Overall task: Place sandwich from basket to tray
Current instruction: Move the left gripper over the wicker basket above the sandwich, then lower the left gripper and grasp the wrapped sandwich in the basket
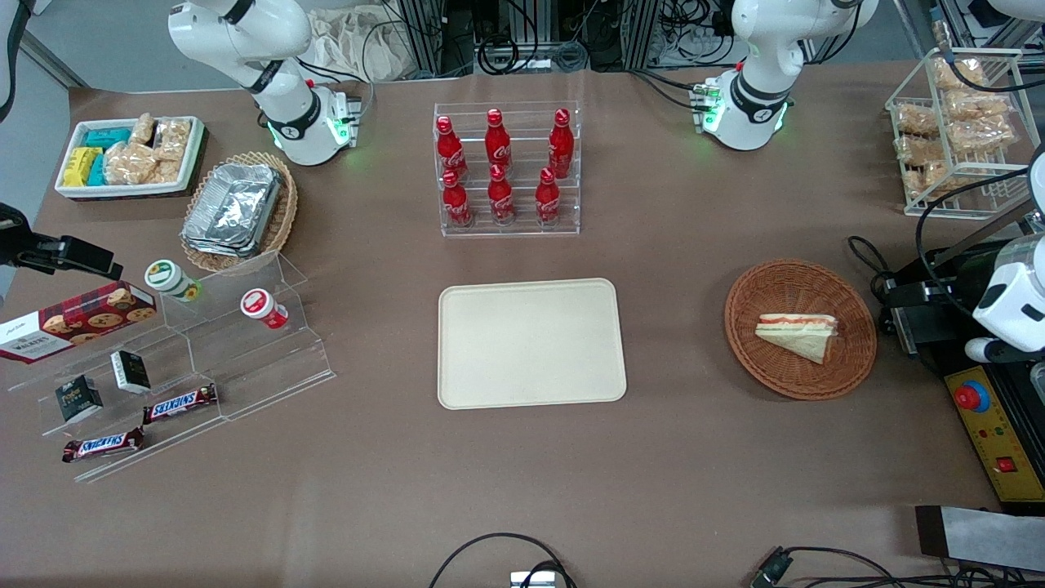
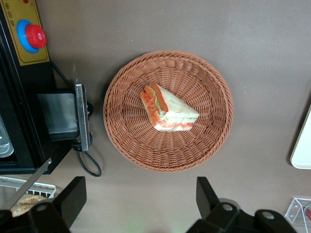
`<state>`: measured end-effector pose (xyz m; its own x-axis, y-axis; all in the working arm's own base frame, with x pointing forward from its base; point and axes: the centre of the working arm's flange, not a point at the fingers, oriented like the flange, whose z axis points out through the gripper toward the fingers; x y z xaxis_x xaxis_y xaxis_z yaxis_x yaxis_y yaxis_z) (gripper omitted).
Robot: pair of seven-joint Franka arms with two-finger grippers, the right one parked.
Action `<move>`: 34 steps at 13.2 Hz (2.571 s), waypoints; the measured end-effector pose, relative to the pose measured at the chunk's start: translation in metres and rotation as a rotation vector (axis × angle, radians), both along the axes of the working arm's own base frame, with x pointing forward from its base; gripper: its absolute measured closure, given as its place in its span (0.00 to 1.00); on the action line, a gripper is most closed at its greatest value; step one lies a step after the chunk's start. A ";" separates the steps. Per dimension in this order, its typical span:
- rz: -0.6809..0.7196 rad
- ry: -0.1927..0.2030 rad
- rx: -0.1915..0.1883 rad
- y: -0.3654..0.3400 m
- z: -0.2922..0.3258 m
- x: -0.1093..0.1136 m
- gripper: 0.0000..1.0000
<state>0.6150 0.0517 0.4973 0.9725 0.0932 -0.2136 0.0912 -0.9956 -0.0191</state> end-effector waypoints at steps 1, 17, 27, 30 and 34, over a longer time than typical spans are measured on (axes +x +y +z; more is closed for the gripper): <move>-0.001 -0.005 0.000 0.000 0.002 0.001 0.00; -0.010 -0.002 -0.001 -0.003 0.023 0.001 0.00; 0.190 -0.029 0.040 -0.007 -0.062 0.019 0.00; 0.400 -0.068 0.076 -0.013 -0.118 0.020 0.00; 0.569 -0.052 0.108 -0.017 -0.207 -0.002 0.00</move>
<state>0.6134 0.0351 0.2907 0.7720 0.6227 -0.1275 0.6147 -0.7825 -0.0991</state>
